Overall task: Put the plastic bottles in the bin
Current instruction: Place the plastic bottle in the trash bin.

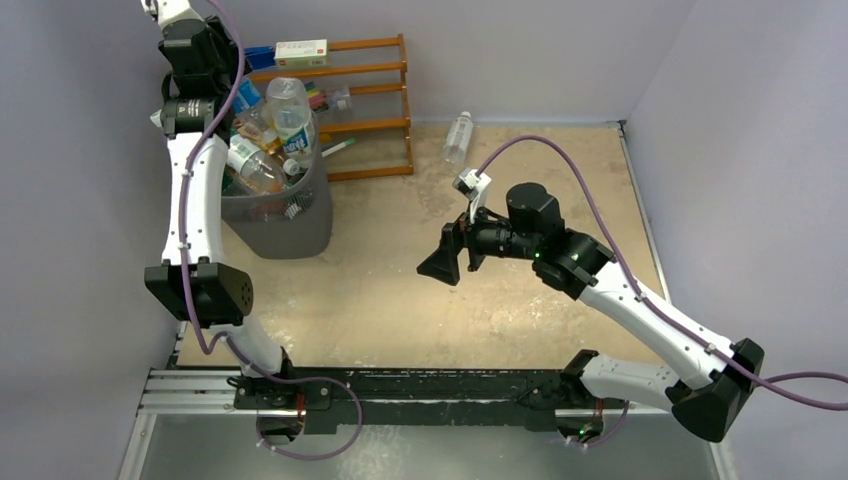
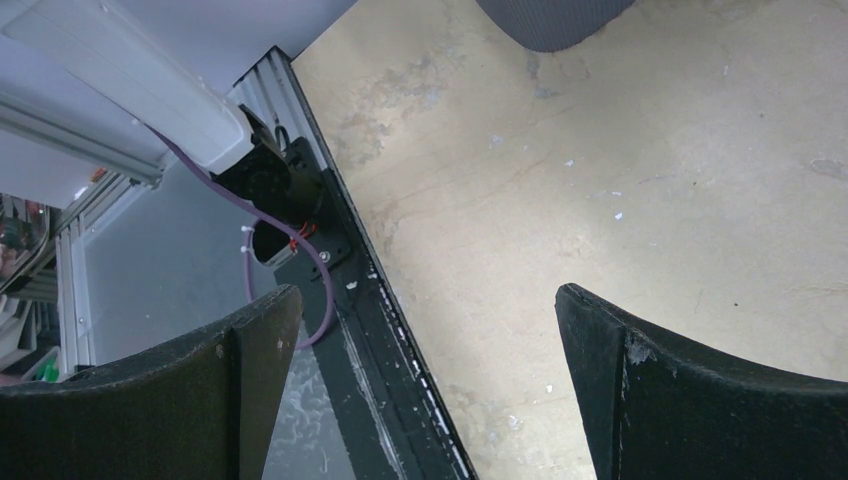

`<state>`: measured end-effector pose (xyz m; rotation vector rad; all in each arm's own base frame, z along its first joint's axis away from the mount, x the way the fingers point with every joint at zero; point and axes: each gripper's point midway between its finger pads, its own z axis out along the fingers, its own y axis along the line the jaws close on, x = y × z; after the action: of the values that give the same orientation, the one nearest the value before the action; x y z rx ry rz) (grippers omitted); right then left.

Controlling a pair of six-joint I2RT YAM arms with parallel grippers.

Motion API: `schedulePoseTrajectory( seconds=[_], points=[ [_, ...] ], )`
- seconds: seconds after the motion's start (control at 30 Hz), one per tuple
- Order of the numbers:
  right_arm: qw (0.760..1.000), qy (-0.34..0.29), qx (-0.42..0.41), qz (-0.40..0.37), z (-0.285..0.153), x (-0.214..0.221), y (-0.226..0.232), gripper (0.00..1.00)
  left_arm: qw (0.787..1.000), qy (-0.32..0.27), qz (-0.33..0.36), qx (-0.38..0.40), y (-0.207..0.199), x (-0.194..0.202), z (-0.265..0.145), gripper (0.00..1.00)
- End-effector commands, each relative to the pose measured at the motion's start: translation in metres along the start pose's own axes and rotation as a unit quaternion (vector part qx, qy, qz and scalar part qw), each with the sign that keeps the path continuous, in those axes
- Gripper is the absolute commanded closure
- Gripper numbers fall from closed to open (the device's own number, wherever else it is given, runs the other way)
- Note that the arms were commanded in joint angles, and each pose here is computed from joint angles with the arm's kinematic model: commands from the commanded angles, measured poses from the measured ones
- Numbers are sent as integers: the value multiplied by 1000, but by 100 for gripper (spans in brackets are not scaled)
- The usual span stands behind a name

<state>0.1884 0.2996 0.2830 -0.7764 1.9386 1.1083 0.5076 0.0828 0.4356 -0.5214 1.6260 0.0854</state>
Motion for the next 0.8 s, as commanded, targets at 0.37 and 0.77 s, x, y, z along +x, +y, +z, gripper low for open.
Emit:
schedulePoseTrajectory(
  seconds=[0.37,0.77],
  points=[
    [999,-26,-16,-22,-12,-8,11,0,987,-156,-27,-8,5,-76,-24,45],
    [1000,-19,-9,-20,-10,-6,7,0,977,-209,-24,-29,13,-66,-20,45]
  ],
)
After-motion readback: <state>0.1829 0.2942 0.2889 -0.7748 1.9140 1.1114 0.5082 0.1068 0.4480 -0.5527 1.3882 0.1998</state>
